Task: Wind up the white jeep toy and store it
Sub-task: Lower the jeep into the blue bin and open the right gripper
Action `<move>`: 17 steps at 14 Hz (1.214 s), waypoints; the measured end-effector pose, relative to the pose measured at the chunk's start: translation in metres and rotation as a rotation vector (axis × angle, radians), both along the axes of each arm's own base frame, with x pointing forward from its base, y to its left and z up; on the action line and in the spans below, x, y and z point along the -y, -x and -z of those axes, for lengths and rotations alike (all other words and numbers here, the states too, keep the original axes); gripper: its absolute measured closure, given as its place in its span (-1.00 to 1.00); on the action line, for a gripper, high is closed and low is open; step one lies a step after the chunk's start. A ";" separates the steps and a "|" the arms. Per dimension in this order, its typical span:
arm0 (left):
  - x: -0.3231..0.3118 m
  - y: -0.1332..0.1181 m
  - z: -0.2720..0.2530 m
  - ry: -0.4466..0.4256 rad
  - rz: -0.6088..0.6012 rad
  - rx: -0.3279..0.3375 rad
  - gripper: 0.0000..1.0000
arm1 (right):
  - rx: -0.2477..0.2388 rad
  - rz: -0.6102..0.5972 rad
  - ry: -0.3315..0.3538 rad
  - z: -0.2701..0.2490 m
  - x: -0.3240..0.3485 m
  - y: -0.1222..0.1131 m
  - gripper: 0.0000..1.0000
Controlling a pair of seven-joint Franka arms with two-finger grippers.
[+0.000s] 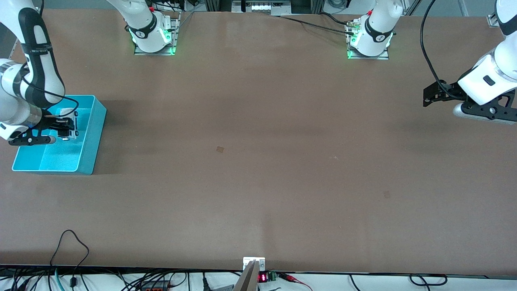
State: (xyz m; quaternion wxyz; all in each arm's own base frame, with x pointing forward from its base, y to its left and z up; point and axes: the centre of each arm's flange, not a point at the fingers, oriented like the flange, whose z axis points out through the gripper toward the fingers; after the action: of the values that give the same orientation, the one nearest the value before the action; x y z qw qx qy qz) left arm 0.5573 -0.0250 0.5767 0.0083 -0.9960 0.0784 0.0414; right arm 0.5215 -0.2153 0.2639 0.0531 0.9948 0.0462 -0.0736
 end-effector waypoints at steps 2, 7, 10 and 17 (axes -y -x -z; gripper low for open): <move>0.000 0.000 0.000 0.000 0.000 0.000 -1.00 | 0.016 0.008 0.008 0.016 0.006 0.009 0.01; 0.000 0.000 0.000 0.000 0.000 0.000 -1.00 | 0.008 0.027 0.014 0.037 0.015 0.020 0.01; 0.000 0.000 0.000 0.000 0.000 0.000 -1.00 | 0.002 0.033 0.014 0.041 0.017 0.022 0.01; 0.000 0.000 -0.002 0.000 0.000 0.005 -1.00 | 0.011 0.021 0.016 0.038 0.013 0.015 -0.79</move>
State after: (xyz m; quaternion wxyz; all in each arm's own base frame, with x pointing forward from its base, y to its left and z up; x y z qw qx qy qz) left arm 0.5577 -0.0251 0.5791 0.0084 -0.9961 0.0784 0.0389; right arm 0.5065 -0.2282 0.2262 0.0605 0.9952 0.0347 -0.0689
